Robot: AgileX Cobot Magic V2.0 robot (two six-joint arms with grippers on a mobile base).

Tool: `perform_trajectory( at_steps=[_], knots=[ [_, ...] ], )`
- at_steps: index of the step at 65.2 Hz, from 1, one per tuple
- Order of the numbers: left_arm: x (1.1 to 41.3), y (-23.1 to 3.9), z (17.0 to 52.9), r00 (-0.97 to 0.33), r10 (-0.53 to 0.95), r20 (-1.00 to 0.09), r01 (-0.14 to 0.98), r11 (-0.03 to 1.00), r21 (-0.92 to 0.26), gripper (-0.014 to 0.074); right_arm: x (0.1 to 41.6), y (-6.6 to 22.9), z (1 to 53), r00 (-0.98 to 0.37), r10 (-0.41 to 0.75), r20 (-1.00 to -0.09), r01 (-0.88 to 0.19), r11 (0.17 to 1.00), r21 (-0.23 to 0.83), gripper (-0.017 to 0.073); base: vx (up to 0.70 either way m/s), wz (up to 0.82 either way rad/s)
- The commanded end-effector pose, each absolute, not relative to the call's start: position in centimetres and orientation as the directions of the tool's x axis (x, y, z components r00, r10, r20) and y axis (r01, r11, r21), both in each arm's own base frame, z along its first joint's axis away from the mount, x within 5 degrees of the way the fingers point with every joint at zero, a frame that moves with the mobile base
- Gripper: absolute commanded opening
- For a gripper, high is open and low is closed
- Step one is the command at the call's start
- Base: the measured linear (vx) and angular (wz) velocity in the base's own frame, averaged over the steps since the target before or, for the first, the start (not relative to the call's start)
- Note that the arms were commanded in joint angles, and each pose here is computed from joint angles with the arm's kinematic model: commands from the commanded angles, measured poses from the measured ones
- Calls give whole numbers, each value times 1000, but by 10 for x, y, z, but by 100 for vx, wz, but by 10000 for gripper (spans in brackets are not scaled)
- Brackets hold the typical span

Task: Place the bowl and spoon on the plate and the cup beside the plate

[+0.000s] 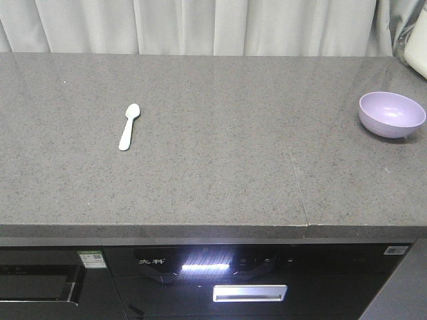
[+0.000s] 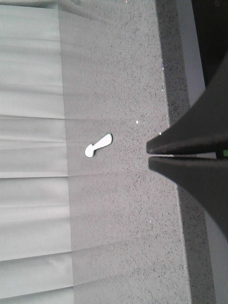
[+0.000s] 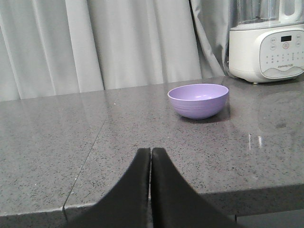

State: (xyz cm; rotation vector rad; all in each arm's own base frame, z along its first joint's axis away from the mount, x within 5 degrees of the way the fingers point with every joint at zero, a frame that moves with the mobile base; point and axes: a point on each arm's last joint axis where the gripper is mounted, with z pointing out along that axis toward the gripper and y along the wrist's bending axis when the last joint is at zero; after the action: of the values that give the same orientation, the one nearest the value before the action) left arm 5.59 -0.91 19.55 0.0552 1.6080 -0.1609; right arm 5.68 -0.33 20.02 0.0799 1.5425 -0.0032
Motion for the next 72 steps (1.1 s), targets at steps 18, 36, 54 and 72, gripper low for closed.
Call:
perform_trajectory(
  at_steps=[18,36,54,72],
  knots=[
    [56,-7,194,16,-82,-996,120,990,-80,-6,56,-2,203,98,33,-995,42,998,37,-5,6,-1],
    [56,-7,194,16,-82,-996,120,990,-80,-6,56,-2,203,98,33,-995,42,998,37,-5,5,-1],
    [56,-7,194,16,-82,-996,120,990,-80,-6,56,-2,203,98,33,-995,42,998,37,-5,5,-1],
    [56,-7,194,16,-82,-996,120,990,-80,-6,56,-2,203,98,33,-995,42,998,37,-5,5,0]
  ],
)
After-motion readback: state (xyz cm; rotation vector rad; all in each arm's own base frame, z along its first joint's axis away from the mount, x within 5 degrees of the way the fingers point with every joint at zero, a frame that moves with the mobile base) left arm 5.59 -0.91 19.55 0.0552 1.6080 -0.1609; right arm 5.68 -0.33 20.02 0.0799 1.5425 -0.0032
